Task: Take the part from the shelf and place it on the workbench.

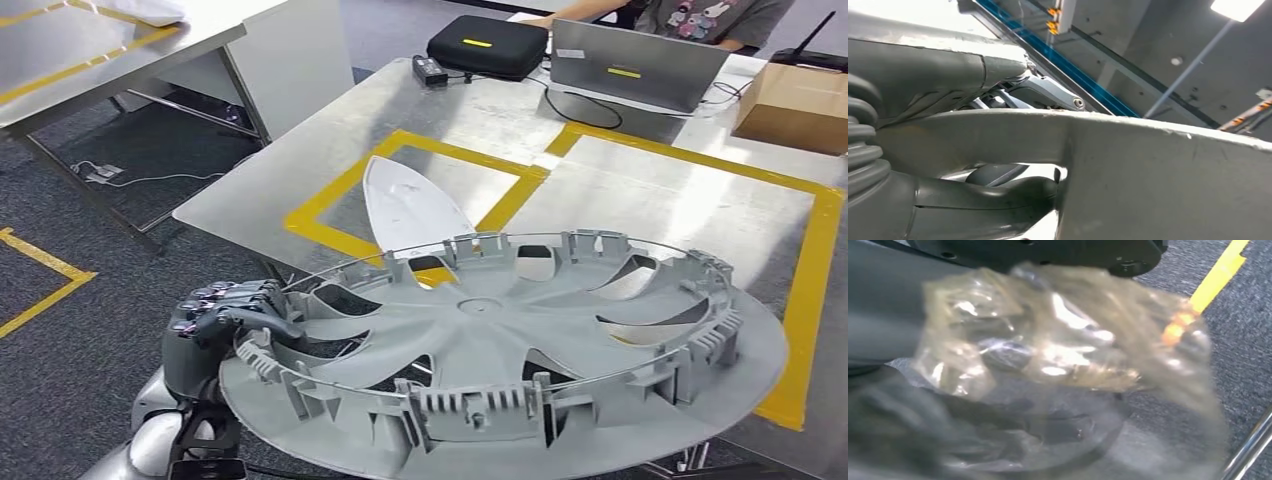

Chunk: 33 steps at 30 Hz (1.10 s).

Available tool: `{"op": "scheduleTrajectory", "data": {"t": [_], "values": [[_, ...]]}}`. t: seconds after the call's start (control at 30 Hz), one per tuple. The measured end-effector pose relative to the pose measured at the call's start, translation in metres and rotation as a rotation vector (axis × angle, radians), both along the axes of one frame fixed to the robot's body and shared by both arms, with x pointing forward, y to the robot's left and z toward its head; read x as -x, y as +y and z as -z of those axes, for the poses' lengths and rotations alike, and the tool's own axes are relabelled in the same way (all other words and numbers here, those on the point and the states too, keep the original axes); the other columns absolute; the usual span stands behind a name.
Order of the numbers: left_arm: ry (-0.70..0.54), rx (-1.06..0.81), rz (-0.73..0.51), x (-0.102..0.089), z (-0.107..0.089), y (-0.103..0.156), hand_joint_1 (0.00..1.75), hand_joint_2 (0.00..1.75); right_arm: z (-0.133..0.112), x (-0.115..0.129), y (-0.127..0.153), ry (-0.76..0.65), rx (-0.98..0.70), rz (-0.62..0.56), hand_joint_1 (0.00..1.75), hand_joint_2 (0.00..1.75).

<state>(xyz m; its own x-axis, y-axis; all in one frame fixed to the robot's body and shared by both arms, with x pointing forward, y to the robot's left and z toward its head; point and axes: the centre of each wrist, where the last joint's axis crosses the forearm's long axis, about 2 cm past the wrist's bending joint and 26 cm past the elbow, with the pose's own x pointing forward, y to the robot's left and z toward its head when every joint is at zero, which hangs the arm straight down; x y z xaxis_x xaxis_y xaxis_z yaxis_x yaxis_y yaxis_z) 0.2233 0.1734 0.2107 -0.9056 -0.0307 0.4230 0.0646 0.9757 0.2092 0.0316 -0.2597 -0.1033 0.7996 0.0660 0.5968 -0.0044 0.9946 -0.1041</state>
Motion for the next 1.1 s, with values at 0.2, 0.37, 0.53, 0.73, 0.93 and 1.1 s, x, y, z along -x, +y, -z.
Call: {"op": "scheduleTrajectory", "data": {"t": [0.2, 0.37, 0.53, 0.73, 0.93, 1.1], "values": [[-0.002, -0.021, 0.008, -0.003, 0.001, -0.005, 1.75, 1.75, 0.001, 0.001, 0.0, 0.001, 0.002, 0.001, 0.0, 0.0], [0.006, -0.031, 0.012, -0.004, 0.004, -0.008, 1.75, 1.75, 0.002, 0.003, -0.002, 0.003, 0.001, 0.0, 0.0, 0.0], [0.008, -0.036, 0.016, -0.005, 0.005, -0.009, 1.75, 1.75, 0.002, 0.001, -0.005, 0.0, 0.004, 0.0, 0.0, 0.0], [-0.006, -0.078, 0.01, -0.007, 0.007, -0.012, 1.75, 1.75, 0.003, 0.002, -0.004, 0.002, 0.004, 0.001, 0.0, 0.0], [-0.006, -0.183, -0.04, -0.009, 0.02, -0.013, 1.75, 1.75, 0.003, 0.004, -0.004, 0.005, 0.007, 0.002, 0.0, 0.0], [-0.007, -0.205, -0.061, -0.011, 0.023, -0.013, 1.75, 1.75, 0.003, 0.005, -0.003, 0.005, 0.005, 0.004, 0.0, 0.0]]}}
